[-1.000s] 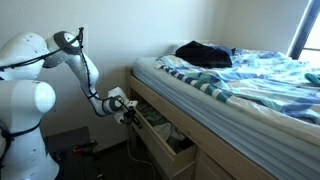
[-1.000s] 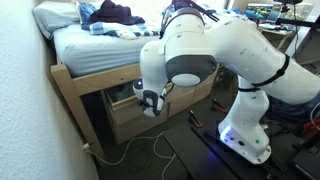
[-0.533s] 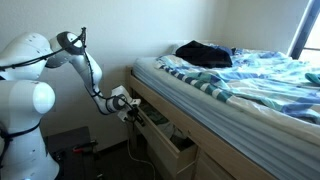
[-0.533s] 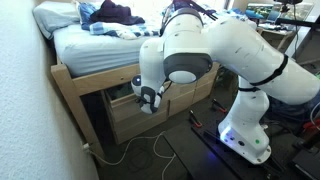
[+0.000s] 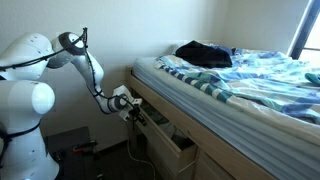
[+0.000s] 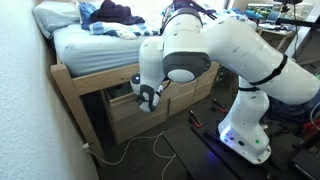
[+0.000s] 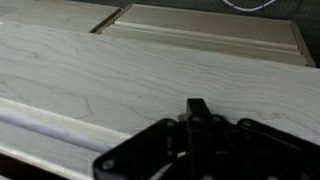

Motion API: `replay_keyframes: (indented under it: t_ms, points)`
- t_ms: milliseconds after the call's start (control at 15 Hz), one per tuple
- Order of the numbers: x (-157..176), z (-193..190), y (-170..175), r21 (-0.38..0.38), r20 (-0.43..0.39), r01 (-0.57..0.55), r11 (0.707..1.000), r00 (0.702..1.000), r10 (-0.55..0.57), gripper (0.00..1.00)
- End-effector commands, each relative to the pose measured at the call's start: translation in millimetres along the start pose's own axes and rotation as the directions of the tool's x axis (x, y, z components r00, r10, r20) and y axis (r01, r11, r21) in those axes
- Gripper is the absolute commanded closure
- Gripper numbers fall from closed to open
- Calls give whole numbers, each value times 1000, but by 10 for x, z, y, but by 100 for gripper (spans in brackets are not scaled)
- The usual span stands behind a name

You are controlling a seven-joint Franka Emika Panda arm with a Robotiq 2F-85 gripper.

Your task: Open the topmost drawer on the left, push the clothes inside it down, and then close the drawer

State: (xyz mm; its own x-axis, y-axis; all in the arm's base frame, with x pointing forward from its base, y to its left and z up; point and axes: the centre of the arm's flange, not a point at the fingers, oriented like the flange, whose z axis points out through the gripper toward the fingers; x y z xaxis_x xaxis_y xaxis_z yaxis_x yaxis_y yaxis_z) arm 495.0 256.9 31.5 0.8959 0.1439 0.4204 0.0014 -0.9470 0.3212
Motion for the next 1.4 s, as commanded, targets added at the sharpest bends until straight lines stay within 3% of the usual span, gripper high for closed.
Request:
replay_keyframes:
  t_ms: [0, 200, 667, 1333]
  points:
    - [-3, 2, -1, 0, 0, 0, 1000, 1000, 0, 99]
    - [17, 39, -9, -13, 4, -16, 1000, 1000, 16, 100]
    - [324, 348, -89, 11, -71, -187, 982, 980, 187, 100]
    - [653, 620, -124, 33, -121, -283, 959, 951, 285, 100]
